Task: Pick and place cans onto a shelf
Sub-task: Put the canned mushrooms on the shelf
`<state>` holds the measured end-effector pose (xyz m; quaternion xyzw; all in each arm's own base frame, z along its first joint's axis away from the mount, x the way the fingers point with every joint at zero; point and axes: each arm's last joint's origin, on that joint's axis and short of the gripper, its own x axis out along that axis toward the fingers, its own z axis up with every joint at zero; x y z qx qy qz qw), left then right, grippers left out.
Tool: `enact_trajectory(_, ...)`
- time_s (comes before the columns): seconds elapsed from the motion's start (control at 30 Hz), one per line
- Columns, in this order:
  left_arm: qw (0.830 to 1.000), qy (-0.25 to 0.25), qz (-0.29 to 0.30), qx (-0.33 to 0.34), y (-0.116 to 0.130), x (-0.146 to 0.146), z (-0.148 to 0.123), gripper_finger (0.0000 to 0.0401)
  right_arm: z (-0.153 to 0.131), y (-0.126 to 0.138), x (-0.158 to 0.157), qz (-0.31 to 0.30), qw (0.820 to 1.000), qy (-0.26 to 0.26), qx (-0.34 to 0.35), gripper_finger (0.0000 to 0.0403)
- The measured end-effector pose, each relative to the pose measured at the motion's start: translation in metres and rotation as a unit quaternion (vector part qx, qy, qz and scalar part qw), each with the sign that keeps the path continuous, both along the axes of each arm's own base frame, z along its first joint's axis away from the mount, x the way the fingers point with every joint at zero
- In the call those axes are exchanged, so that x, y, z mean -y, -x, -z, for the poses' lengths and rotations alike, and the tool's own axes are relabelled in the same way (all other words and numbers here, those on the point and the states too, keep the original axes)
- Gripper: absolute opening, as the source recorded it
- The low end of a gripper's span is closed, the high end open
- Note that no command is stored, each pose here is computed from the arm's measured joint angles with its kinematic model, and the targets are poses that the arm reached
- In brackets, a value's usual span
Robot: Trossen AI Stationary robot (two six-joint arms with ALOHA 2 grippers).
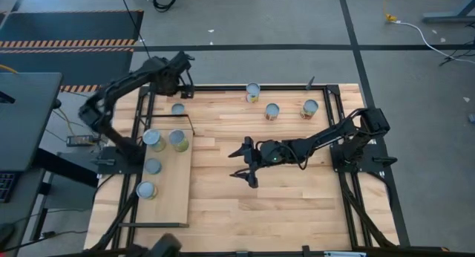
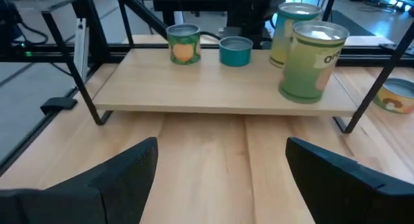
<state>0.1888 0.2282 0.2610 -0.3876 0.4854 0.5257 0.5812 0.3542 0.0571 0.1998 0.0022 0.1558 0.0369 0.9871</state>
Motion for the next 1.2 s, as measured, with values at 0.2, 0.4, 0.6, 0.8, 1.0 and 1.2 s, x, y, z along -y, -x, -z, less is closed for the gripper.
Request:
enact_trajectory(0.2,0.997,0.072,-0.008,-0.006,-0.003,-0.021,0.036,0.0314,0.0,0.0,0.0,-0.005,1.0,0.014,-0.001,0.0348)
enact_trajectory(0.4,0.995,0.093,-0.021,-0.017,-0.009,-0.023,0.058,0.0314,0.003,0.001,0.0,-0.011,1.0,0.02,-0.016,0.0348)
enact_trajectory(0.6,0.995,0.096,-0.037,-0.014,-0.005,-0.017,0.083,0.0314,0.008,0.003,0.0,-0.012,0.999,0.025,-0.044,0.0348)
enact_trajectory(0.8,0.998,0.068,-0.011,0.001,-0.017,-0.004,0.103,0.0314,0.012,0.005,0.001,-0.011,0.997,0.027,-0.064,0.0348)
enact_trajectory(1.0,0.999,0.027,0.031,-0.014,-0.033,0.011,0.109,0.0305,0.012,0.004,0.006,-0.003,0.998,0.024,-0.062,0.0348)
enact_trajectory(1.2,0.995,0.012,0.09,-0.031,-0.045,0.022,0.109,0.0213,0.011,0.002,0.014,0.013,0.998,0.012,-0.061,0.0348)
